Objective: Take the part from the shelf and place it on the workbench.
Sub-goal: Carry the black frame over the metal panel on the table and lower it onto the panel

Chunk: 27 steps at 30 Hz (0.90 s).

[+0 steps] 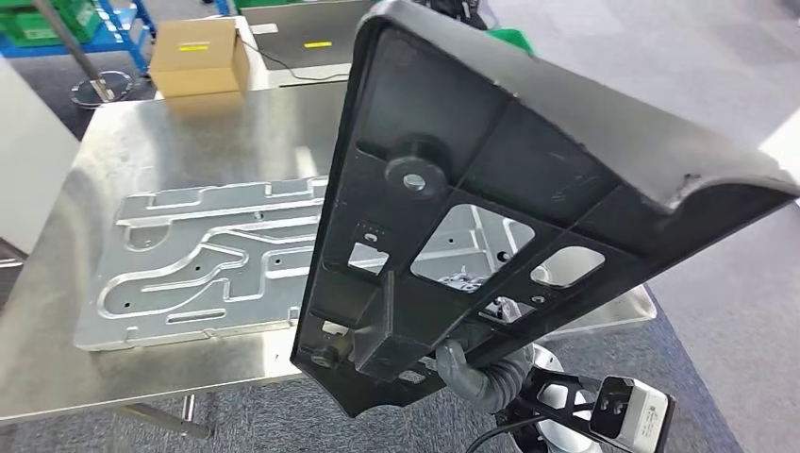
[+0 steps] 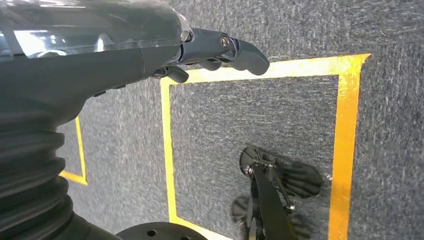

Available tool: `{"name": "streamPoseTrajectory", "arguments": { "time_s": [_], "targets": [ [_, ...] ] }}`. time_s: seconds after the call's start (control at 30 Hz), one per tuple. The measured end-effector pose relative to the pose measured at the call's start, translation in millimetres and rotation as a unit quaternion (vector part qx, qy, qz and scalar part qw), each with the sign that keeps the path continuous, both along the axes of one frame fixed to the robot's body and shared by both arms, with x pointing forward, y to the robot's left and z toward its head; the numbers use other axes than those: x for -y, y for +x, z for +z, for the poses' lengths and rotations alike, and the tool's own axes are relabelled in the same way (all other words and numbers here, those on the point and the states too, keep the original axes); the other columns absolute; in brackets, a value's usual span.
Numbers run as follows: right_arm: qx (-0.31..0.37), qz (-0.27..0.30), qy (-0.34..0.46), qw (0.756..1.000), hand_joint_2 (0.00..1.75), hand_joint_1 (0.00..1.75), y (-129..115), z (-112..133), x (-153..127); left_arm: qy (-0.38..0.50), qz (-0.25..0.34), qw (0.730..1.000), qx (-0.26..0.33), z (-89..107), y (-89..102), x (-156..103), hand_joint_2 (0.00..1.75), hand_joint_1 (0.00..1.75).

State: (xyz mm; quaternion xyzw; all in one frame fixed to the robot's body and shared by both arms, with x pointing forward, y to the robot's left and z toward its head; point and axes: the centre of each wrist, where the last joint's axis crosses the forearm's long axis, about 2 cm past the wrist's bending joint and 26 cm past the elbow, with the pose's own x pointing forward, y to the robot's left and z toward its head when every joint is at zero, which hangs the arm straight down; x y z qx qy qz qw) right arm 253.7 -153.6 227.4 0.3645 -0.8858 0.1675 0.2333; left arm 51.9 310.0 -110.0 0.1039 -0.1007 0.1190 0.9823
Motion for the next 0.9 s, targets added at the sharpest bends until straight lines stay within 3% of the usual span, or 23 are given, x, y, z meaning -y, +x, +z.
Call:
{"name": "streamPoseTrajectory", "arguments": {
  "time_s": [0.53,0.7,0.9],
  "targets": [
    [0.006,-0.05,-0.02,0.999,1.75,1.75,2,-1,5,-0.008,-0.001,1.0,-0.002,-0.2,-0.1,5,1.75,0.0],
    [0.029,-0.11,-0.047,0.992,1.75,1.75,1,3,10,-0.013,-0.001,1.0,-0.003,-0.3,-0.3,7,1.75,0.0],
    [0.069,-0.21,-0.116,0.968,1.75,1.75,-1,3,25,-0.023,-0.003,1.0,-0.003,-0.4,-0.7,10,1.75,0.0]
  ]
}}
